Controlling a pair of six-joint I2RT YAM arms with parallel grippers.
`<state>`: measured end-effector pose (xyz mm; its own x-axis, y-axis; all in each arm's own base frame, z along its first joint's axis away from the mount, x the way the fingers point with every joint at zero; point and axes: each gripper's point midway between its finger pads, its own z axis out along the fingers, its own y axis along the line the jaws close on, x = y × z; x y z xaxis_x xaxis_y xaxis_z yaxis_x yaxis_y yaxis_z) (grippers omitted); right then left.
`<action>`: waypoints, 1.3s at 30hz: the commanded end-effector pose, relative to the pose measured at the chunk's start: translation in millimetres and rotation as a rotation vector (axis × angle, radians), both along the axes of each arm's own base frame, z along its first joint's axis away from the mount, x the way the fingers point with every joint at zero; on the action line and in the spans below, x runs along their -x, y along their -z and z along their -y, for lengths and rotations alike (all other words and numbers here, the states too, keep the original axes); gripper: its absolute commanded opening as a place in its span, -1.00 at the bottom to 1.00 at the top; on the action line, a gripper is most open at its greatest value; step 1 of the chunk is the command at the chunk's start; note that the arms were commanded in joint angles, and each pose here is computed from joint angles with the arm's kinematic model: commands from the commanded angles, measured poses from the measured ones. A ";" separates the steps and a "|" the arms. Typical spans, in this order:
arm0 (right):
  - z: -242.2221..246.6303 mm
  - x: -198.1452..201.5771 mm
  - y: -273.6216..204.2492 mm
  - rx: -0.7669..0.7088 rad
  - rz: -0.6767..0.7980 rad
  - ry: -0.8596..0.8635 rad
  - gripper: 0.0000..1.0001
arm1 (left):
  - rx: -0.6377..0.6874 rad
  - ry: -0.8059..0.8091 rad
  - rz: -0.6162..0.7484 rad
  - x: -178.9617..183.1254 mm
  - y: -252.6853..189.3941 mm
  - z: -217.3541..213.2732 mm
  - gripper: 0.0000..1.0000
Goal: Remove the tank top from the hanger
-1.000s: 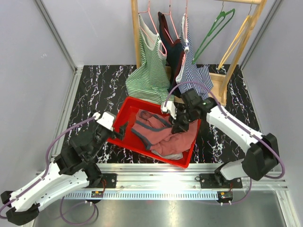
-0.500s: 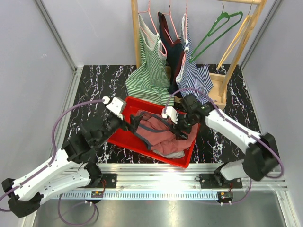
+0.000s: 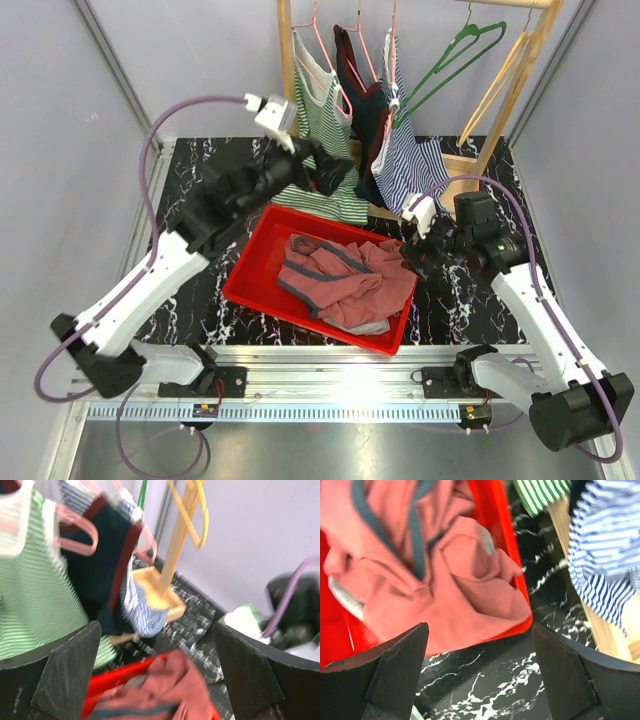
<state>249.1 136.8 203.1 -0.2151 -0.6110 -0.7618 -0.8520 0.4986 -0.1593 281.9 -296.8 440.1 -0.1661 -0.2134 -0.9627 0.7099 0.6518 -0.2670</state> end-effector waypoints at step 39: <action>26.9 -25.2 4.0 -0.055 0.041 0.235 0.83 | 0.280 -0.043 -0.081 -166.7 -50.7 125.3 0.58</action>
<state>268.3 111.8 188.5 -0.3515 -0.5158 -0.7813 -0.7209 0.6815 -0.1256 438.3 -434.8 456.6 -0.2937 -0.3798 -0.8772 0.6592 0.5840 -0.4736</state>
